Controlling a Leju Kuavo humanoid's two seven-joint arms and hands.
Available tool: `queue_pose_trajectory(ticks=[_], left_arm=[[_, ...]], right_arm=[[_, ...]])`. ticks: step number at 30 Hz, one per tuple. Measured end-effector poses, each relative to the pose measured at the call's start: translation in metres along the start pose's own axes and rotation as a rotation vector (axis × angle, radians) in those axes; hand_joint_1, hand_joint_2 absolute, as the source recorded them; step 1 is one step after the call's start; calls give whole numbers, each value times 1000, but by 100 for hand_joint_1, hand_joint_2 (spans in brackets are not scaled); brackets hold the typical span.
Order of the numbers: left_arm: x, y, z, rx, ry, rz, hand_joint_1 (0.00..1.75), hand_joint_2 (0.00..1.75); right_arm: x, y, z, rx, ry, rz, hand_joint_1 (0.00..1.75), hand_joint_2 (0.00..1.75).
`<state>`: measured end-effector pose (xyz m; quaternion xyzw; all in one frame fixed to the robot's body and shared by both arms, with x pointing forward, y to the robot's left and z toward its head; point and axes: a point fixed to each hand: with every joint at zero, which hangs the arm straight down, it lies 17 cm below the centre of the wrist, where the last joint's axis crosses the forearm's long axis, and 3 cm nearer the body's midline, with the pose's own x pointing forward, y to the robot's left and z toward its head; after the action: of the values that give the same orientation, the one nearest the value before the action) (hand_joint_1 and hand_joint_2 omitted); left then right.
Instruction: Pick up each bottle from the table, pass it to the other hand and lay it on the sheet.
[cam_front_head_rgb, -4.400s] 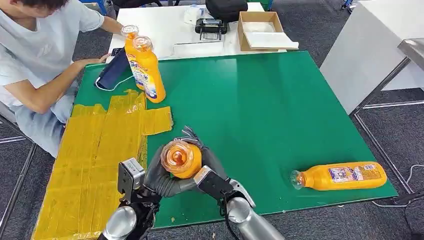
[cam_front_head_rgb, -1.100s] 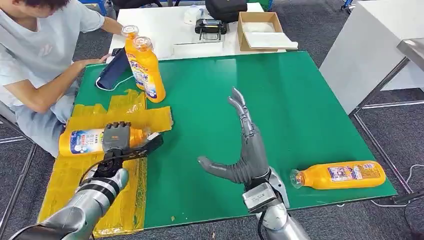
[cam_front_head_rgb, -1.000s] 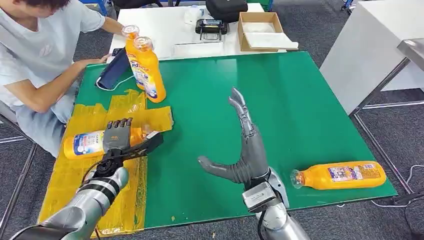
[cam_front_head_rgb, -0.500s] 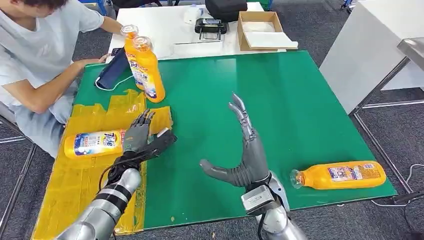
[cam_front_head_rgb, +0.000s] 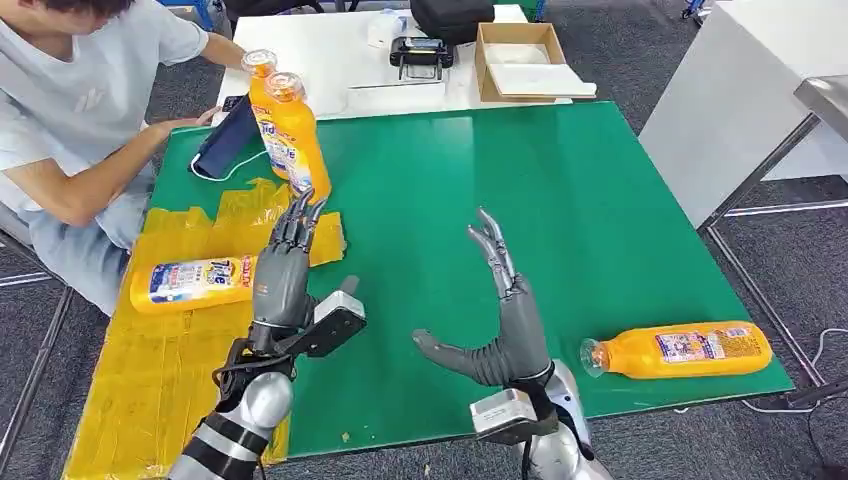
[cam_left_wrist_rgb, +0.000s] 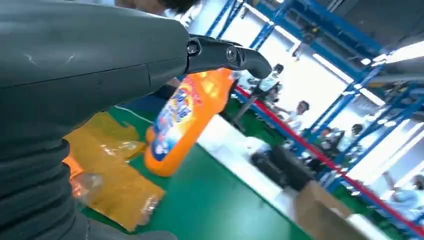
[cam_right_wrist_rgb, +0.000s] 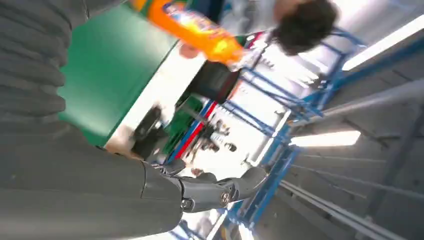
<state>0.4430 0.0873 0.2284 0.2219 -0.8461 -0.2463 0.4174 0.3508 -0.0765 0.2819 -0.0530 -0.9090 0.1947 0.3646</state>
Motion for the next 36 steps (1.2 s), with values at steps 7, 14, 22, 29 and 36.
queue_pose_trajectory(ticks=[7, 14, 22, 29, 36], left_arm=[[19, -4, 33, -68, 24, 213, 0, 175], [25, 4, 38, -61, 9, 224, 0, 175], [25, -2, 45, -101, 35, 290, 0, 175], [11, -28, 85, -243, 173, 614, 0, 175], [-3, -40, 105, -278, 246, 691, 0, 175]], right_arm=[[-48, 6, 40, 169, 105, 355, 0, 175], [-56, 2, 49, 191, 114, 386, 0, 175], [-74, 0, 62, 241, 175, 471, 0, 175], [-136, -45, 136, 381, 375, 669, 0, 175], [-188, -118, 192, 451, 583, 749, 0, 175]])
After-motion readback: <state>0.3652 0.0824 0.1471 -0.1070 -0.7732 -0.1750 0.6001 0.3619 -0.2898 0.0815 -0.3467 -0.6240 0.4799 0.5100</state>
